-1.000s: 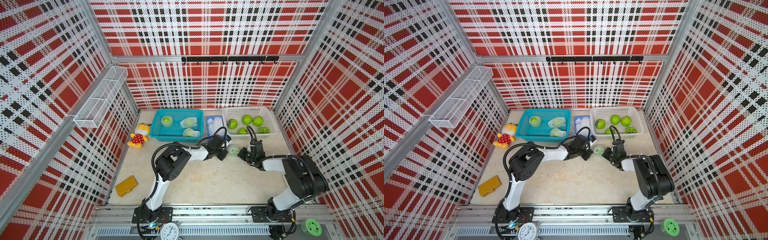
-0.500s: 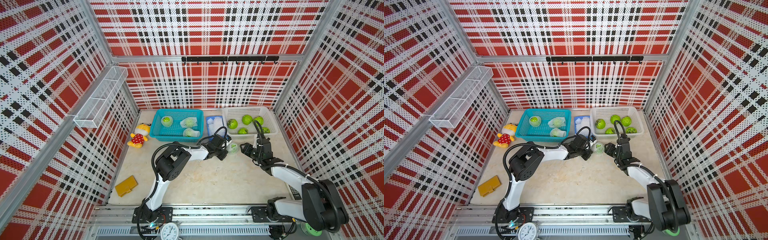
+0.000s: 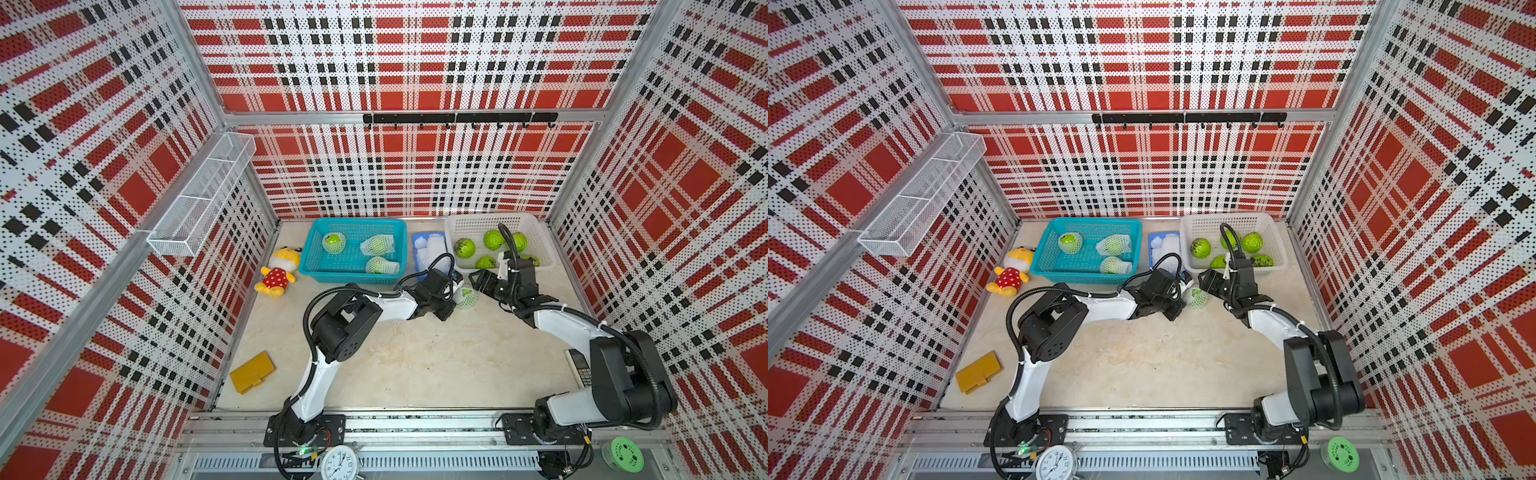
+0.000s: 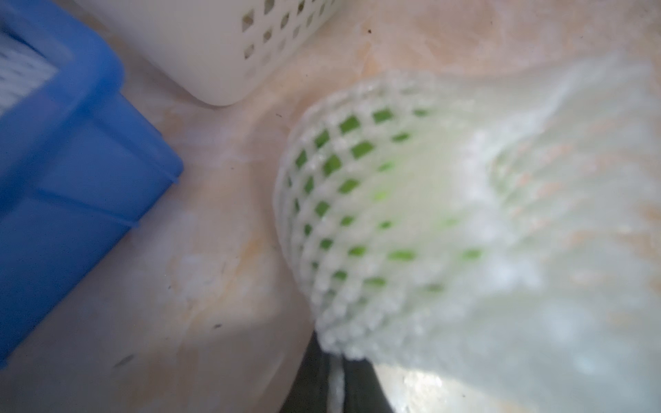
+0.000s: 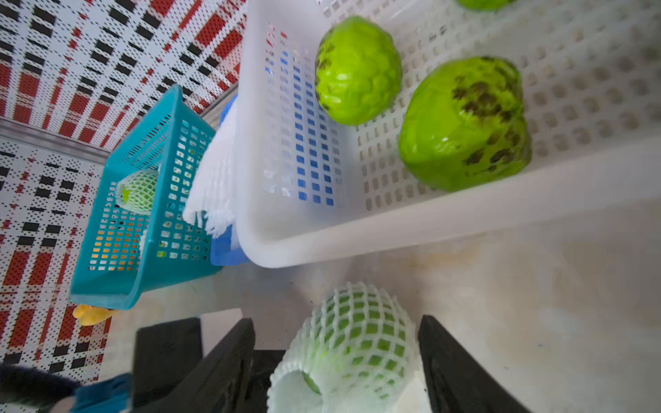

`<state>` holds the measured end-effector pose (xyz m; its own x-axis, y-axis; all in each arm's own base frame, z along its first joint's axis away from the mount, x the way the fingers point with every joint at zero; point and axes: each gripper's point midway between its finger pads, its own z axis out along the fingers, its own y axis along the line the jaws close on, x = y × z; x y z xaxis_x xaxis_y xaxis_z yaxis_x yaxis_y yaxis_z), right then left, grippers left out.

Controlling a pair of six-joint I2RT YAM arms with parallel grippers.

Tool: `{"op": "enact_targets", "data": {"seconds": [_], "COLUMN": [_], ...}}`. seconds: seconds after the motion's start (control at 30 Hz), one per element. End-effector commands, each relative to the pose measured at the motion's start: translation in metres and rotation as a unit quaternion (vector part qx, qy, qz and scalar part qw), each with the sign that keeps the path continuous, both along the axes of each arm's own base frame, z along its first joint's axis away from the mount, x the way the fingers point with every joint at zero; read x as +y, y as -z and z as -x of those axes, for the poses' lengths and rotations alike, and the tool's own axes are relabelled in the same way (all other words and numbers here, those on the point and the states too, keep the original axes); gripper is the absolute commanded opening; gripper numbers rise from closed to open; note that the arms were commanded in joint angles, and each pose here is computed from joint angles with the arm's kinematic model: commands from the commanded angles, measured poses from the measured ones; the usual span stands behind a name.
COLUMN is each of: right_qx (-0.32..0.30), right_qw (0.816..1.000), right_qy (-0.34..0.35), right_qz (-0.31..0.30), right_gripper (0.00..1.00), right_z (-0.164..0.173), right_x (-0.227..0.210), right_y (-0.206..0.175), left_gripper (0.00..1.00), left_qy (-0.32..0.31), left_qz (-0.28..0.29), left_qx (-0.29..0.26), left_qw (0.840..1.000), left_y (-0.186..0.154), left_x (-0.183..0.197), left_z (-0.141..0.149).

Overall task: Sleeve custard apples in foam nets
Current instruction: Put on the foam net on the custard apple.

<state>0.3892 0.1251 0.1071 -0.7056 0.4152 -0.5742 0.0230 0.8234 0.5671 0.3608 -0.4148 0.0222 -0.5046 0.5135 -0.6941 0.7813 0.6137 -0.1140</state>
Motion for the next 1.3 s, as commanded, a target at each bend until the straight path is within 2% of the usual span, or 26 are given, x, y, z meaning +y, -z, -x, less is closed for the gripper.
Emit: {"op": "enact_targets", "data": {"seconds": [0.0, 0.27, 0.33, 0.5, 0.63, 0.8, 0.83, 1.03, 1.27], "right_qx": [-0.016, 0.017, 0.022, 0.03, 0.028, 0.02, 0.017, 0.021, 0.012], "right_qw": [1.0, 1.0, 1.0, 0.999, 0.999, 1.0, 1.0, 1.0, 0.999], "right_qy": [-0.024, -0.021, -0.017, -0.008, 0.002, 0.003, 0.003, -0.002, -0.016], "right_qz": [-0.001, 0.002, 0.004, 0.013, 0.015, 0.019, 0.018, -0.014, -0.044], "right_gripper": [0.78, 0.79, 0.79, 0.79, 0.78, 0.79, 0.79, 0.81, 0.95], "right_z": [-0.006, -0.009, -0.01, -0.012, -0.009, -0.006, -0.005, -0.001, 0.005], "right_x": [0.013, 0.015, 0.013, 0.01, 0.006, 0.002, 0.002, 0.001, 0.006], "right_y": [0.003, 0.046, 0.054, 0.066, 0.066, 0.054, 0.05, 0.042, 0.029], "left_gripper": [0.13, 0.23, 0.28, 0.48, 0.6, 0.89, 0.93, 0.97, 0.99], "left_qy": [-0.005, -0.003, -0.004, -0.005, -0.009, -0.017, -0.018, -0.034, -0.046], "left_qz": [-0.049, -0.051, -0.05, -0.052, -0.057, -0.065, -0.064, -0.063, -0.06], "left_qx": [0.044, 0.043, 0.041, 0.033, 0.029, 0.017, 0.016, -0.002, -0.019], "left_qw": [0.998, 0.998, 0.998, 0.998, 0.998, 0.998, 0.998, 0.997, 0.997], "left_y": [0.037, 0.038, 0.037, 0.034, 0.032, 0.028, 0.028, 0.016, 0.004], "left_x": [0.015, 0.015, 0.015, 0.018, 0.023, 0.032, 0.034, 0.043, 0.048], "left_z": [0.014, 0.016, 0.016, 0.018, 0.02, 0.024, 0.026, 0.028, 0.03]}}
